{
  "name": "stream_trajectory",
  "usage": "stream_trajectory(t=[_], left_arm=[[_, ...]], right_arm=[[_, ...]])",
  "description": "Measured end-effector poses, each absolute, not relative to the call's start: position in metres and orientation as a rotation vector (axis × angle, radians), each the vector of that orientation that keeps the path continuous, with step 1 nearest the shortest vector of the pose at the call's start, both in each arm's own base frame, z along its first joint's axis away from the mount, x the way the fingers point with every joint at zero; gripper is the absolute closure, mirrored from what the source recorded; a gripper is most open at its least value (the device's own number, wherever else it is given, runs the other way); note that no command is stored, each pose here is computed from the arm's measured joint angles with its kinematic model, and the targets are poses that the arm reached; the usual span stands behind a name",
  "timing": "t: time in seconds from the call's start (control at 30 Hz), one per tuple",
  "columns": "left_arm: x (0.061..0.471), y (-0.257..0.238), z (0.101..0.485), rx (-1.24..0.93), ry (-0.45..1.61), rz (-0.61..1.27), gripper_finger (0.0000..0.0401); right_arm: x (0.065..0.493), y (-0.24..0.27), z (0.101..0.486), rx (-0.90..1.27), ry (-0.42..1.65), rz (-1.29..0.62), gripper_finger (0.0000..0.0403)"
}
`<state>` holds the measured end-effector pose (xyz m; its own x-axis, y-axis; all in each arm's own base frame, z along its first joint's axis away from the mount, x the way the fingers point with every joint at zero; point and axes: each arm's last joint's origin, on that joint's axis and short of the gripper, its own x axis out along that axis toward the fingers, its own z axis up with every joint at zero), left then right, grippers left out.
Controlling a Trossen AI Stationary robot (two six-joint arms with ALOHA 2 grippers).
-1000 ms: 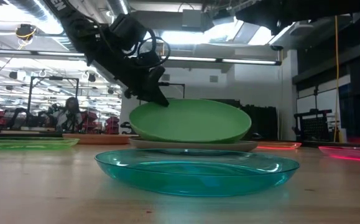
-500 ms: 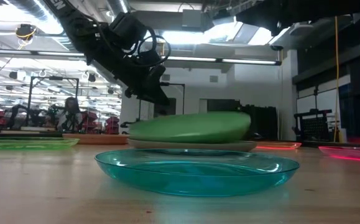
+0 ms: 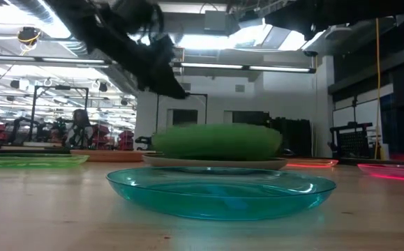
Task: Stack plastic plates
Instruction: Stack the dark blue plate on top of the green plate
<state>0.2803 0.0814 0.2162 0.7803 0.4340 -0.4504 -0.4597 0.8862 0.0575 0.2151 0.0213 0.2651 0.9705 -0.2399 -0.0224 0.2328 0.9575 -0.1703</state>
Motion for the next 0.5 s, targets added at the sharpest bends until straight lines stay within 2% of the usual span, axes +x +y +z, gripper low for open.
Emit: stream_trajectory(t=[0.33,0.5], left_arm=[[0.253,0.042,0.252,-0.022,0.465,0.366,0.0328],[0.255,0.038,0.262,0.0,0.373,0.385,0.0328]], right_arm=[[0.215,0.021,0.265,-0.168,0.043,-0.24,0.04],[0.215,0.021,0.265,-0.168,0.043,-0.24,0.04]])
